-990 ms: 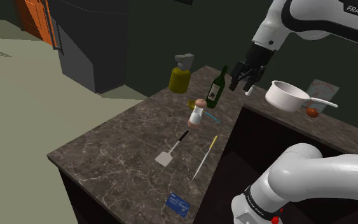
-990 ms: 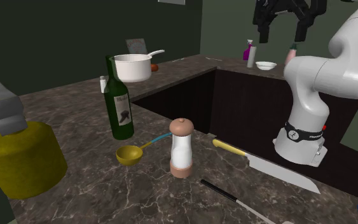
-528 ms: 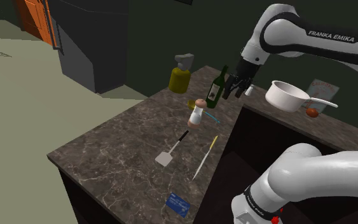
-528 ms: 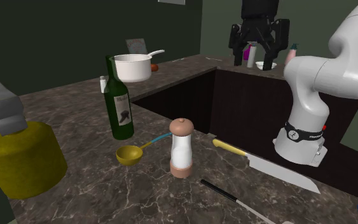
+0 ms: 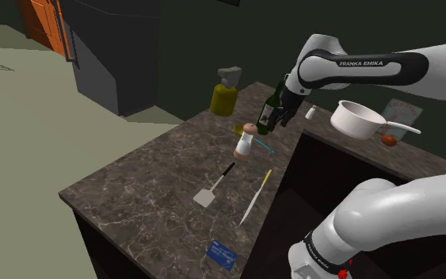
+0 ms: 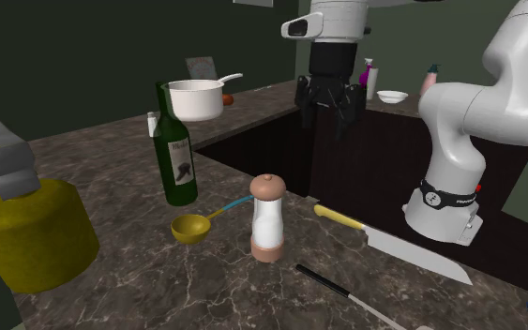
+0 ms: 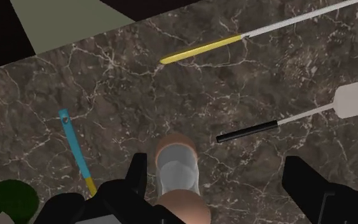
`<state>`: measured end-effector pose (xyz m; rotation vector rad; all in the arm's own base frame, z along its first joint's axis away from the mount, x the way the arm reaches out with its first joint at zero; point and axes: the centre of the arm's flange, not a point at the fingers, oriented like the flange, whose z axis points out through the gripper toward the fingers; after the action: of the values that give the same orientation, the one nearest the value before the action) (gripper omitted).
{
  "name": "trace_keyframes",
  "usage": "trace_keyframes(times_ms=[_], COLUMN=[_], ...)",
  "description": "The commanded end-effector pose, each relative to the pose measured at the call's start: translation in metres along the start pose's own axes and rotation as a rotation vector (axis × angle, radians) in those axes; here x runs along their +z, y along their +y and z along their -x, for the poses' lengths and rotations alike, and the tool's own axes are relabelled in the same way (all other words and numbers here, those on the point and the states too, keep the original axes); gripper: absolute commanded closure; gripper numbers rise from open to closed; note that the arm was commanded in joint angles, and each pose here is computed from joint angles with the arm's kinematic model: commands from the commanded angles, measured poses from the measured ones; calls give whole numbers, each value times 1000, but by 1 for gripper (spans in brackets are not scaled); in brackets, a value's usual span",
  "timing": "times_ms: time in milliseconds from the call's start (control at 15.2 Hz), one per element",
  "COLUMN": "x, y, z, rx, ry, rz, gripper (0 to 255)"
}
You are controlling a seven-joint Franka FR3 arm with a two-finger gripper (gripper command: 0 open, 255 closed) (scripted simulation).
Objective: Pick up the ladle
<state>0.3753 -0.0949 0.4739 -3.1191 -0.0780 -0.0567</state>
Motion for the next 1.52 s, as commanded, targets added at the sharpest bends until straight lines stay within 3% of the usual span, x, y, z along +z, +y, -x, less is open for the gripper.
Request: trace_keyframes(times_ms=[0,1452], x=[18,202], y=[14,135], z=[-11,-166], rx=[-29,-325], ry=[8,69], rz=[17,174], gripper=[0,0])
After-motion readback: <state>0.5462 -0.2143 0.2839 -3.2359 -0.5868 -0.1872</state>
